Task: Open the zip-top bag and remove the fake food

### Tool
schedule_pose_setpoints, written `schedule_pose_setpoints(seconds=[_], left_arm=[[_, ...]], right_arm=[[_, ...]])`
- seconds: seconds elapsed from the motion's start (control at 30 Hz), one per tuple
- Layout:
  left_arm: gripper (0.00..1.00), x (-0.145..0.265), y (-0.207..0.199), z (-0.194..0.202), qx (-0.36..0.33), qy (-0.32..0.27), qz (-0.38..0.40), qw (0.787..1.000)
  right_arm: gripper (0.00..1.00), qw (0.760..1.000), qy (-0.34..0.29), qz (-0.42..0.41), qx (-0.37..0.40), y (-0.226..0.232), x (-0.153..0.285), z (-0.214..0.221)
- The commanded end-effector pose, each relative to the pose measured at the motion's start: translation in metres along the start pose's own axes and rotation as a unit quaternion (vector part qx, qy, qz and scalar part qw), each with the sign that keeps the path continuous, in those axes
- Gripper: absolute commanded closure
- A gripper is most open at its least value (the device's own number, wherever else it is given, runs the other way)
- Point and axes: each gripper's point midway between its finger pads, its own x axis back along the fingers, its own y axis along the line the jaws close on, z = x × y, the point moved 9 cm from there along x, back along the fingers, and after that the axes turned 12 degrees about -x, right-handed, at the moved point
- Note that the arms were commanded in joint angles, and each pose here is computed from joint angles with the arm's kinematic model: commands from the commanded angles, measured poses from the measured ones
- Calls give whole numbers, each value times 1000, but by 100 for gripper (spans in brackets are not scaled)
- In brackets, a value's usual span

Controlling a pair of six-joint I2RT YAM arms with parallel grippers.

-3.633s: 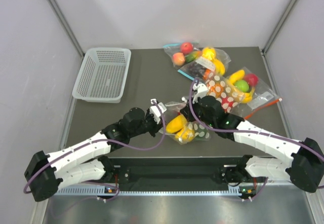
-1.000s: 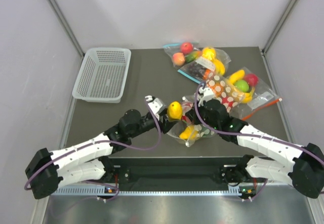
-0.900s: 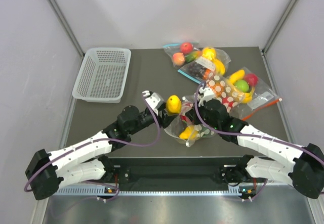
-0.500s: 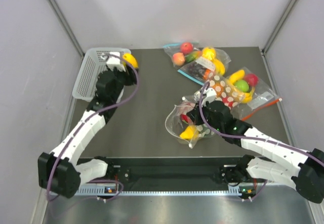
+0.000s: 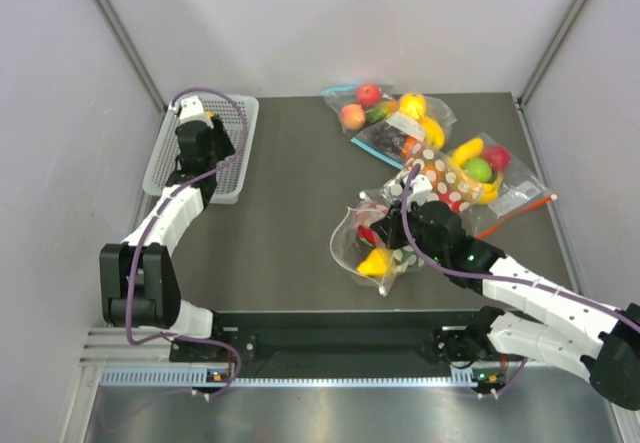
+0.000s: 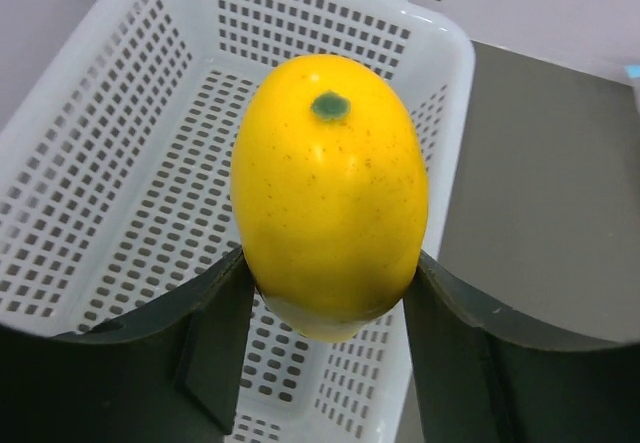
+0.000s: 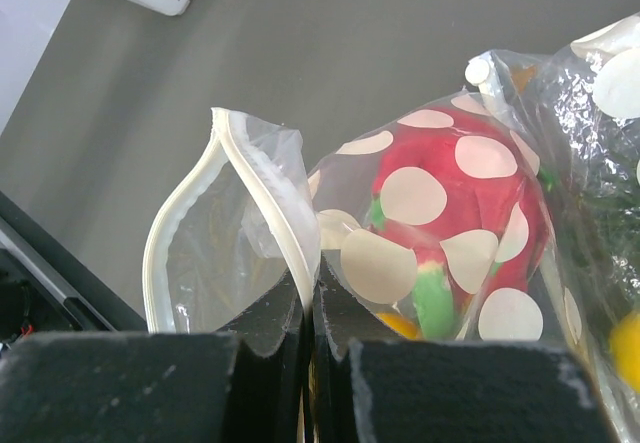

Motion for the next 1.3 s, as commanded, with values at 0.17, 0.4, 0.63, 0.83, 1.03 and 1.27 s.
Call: schedule_pose_setpoints(seconds=[0.17,0.4,0.63,0.83,1.03,1.27], left_arm=[[2,0,14,-31,2,-40,-33,999],[1,15,10,-32,-10,-63,3,998],[1,80,-67,-44,-91,-132,142,977],[3,163,-129,-19,-128,-196,445,864],[6,226,-174,27,-190,-171,579,774],[9,231,-193,67,-219,-115,611,752]], right_arm=[[100,1000,-8,-12,3,3,2,-6],[100,1000,-3,-14,6,5,-2,-7],[100,999,-2,-21,27,19,-15,-23],[100,999,-1,-29,28,28,-24,-32],[100,999,-2,-40,21,32,-29,-33],[100,999,-1,-40,14,30,-24,-31]])
